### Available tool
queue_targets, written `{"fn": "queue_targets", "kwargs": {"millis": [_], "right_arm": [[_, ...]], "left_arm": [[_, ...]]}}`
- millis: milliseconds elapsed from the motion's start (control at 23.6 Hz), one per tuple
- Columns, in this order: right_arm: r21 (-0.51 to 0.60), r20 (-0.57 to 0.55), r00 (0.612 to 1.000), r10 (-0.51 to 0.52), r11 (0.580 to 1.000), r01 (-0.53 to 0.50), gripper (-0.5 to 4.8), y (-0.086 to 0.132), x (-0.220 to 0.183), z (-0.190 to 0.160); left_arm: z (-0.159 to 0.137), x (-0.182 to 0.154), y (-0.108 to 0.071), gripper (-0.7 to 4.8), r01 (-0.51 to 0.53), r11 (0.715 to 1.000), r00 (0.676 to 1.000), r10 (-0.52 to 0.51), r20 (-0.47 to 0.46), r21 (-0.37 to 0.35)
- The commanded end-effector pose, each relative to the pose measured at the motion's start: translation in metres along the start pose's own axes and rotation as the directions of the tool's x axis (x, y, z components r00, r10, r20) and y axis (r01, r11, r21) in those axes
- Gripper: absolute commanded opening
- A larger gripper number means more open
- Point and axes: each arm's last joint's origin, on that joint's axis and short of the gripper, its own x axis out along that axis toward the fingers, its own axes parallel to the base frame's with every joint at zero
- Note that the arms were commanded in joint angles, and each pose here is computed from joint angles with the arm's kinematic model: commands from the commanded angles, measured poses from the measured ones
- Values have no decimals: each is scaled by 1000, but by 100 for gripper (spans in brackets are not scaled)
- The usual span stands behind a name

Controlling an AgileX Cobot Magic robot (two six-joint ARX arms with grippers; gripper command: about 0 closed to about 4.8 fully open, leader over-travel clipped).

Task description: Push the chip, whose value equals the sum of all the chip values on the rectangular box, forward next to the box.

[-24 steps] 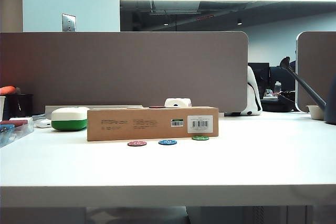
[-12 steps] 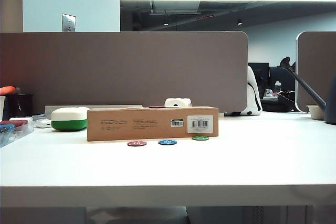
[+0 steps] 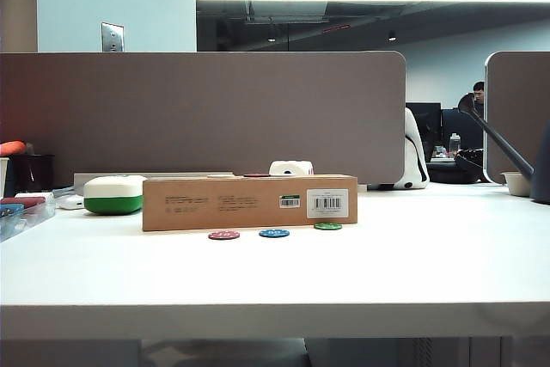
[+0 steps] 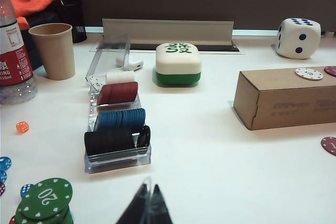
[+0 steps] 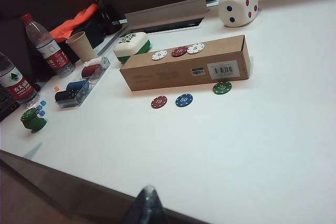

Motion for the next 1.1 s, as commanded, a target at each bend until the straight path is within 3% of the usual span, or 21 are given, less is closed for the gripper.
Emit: {"fn": "queue_targets", "kwargs": {"millis": [42, 1101], "right_arm": [[-3, 18, 1000, 5, 1000, -5, -6, 1, 0, 2], [-3, 18, 1000, 5, 1000, -5, -6, 1, 0, 2]], "left_arm": [[4, 0, 0, -5, -3, 1000, 999, 3, 33, 5], [5, 0, 0, -5, 1, 1000, 999, -1, 45, -13]]}}
